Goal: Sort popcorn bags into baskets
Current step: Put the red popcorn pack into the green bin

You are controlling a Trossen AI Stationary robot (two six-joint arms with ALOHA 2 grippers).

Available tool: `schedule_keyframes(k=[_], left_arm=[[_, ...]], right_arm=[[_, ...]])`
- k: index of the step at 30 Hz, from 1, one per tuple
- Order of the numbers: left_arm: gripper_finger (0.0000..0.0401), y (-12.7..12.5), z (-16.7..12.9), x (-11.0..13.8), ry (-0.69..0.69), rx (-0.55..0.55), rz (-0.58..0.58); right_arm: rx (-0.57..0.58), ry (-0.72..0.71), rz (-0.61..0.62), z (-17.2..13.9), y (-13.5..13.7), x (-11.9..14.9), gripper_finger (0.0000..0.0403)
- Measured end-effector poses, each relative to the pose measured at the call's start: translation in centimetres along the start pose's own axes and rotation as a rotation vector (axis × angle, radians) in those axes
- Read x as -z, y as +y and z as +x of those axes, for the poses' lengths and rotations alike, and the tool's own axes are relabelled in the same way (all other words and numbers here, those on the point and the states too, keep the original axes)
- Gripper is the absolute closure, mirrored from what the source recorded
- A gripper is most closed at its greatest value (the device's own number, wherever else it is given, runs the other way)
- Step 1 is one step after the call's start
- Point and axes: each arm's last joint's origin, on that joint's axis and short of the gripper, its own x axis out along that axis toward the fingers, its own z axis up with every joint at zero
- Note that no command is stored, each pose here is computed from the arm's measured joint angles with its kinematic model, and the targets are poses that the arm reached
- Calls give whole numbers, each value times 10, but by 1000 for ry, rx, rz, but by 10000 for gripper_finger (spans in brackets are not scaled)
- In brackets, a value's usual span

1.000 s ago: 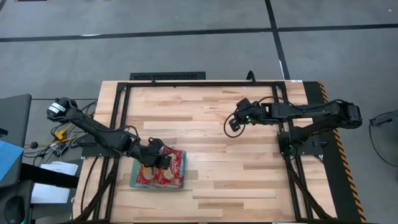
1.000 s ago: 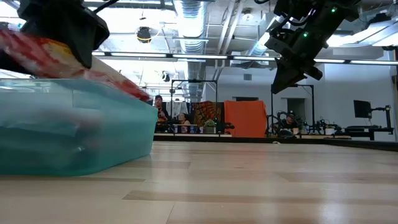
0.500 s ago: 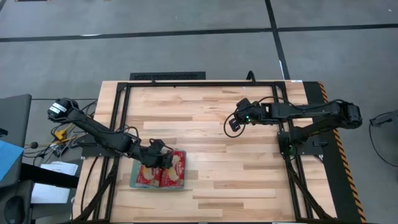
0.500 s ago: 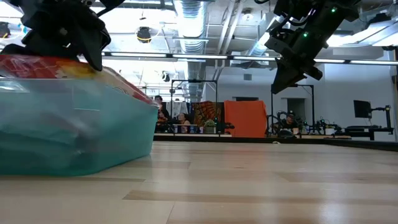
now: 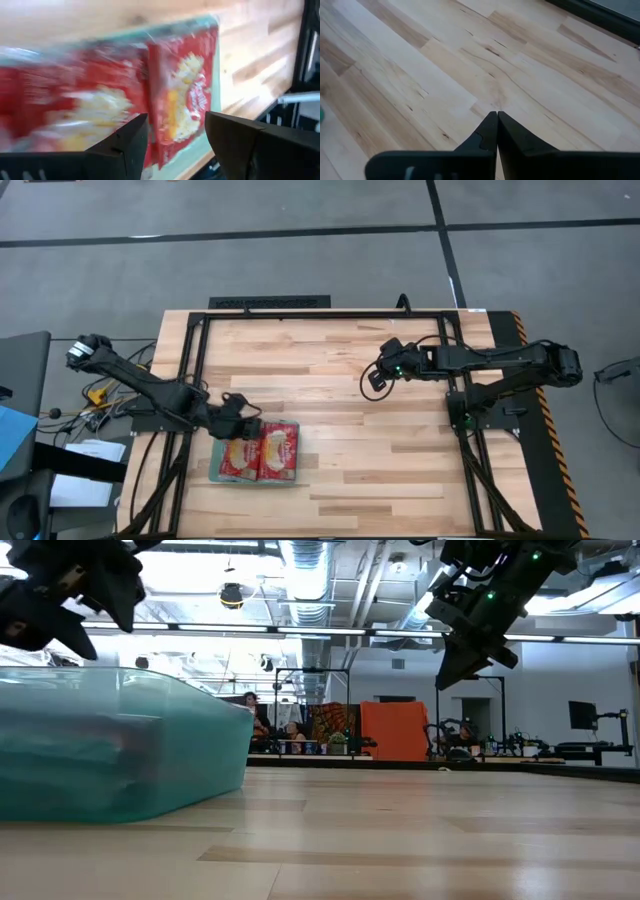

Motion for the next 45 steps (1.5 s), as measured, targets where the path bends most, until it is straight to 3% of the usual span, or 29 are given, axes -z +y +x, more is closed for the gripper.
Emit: schedule_keyframes(k=[5, 10, 17, 26, 34, 42, 45], left_arm=[[223, 6, -19, -6, -54, 8, 33], [255, 1, -17, -5, -51, 48, 102], [318, 7, 4, 2, 50, -89, 142], [396, 22, 5, 4, 67, -253, 65], [398, 33, -2, 6, 52, -358, 4], [401, 19, -21, 2, -1, -300, -22], [401, 9, -25, 1, -46, -246, 32]], right_arm=[[-9, -12, 6, 0, 1, -1, 378], [-8, -11, 6, 0, 1, -1, 377], [-7, -10, 5, 0, 1, -1, 368], [1, -15, 5, 0, 0, -1, 382], [17, -24, 4, 0, 0, -1, 367], [31, -24, -13, 1, -3, -3, 367], [31, -23, -15, 1, -3, -3, 373]])
